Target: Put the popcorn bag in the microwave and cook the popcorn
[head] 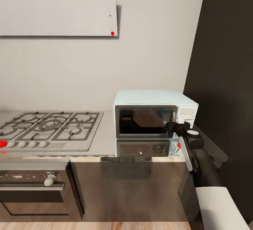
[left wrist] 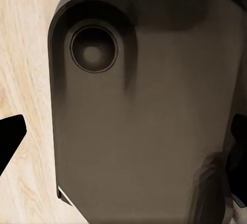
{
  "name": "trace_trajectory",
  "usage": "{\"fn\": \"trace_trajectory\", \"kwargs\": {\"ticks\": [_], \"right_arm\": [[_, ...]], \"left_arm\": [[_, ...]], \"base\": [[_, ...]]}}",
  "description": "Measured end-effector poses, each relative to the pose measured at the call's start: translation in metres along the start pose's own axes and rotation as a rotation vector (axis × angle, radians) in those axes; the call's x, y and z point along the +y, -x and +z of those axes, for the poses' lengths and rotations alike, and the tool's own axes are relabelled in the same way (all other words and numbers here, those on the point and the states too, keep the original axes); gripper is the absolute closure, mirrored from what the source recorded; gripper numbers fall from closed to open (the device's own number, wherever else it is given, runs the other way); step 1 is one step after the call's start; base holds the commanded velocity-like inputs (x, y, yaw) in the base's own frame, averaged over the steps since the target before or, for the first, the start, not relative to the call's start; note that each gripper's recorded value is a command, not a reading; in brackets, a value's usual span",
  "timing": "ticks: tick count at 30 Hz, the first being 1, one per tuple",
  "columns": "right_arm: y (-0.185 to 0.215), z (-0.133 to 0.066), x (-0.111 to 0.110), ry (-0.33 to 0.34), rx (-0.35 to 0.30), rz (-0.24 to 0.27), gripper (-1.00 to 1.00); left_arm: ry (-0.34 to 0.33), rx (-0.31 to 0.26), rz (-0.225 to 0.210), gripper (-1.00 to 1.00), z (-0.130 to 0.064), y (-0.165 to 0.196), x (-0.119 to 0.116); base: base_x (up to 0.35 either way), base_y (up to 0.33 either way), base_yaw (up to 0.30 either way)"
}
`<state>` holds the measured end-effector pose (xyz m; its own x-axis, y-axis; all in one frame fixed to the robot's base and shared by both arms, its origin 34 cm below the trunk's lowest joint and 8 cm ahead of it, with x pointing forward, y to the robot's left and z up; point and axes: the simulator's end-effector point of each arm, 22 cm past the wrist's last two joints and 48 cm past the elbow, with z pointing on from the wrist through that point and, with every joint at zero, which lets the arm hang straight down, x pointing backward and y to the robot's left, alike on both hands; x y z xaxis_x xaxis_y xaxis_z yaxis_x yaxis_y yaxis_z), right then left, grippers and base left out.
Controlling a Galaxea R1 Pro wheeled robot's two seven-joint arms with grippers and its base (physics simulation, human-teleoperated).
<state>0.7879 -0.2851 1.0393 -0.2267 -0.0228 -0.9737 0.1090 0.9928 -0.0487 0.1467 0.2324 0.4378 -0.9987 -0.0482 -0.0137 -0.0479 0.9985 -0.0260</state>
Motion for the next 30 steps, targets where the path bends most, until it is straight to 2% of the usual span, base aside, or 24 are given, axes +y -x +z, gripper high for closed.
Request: {"fn": "trace_trajectory", "kwargs": {"ticks": [6,7,11,15,30], "right_arm": [[0.0000,0.0001,-0.0006,-0.003,0.000,-0.003,-1.00],[0.0000,0.0001,-0.0008,-0.003,0.000,-0.002,1.00],[-0.0001,0.0001,-0.0014,-0.003,0.000,0.001,1.00],[0.0000,0.0000,-0.0077,-0.028,0.001,-0.024,1.00],[0.0000,-0.0001,-0.0080,-0.031,0.001,-0.027,1.00]], "left_arm": [[-0.001,0.000,0.000,-1.00,0.0000,0.0000,-0.0008],[-0.001,0.000,0.000,-1.00,0.0000,0.0000,-0.0008],[-0.001,0.000,0.001,-1.00,0.0000,0.0000,-0.0009],[-0.001,0.000,0.001,-1.00,0.0000,0.0000,-0.0009],[-0.002,0.000,-0.001,-1.00,0.0000,0.0001,-0.0014]], "base": [[0.002,0.000,0.000],[0.000,0.000,0.000],[0.000,0.000,0.000],[0.000,0.000,0.000],[0.000,0.000,0.000]]}}
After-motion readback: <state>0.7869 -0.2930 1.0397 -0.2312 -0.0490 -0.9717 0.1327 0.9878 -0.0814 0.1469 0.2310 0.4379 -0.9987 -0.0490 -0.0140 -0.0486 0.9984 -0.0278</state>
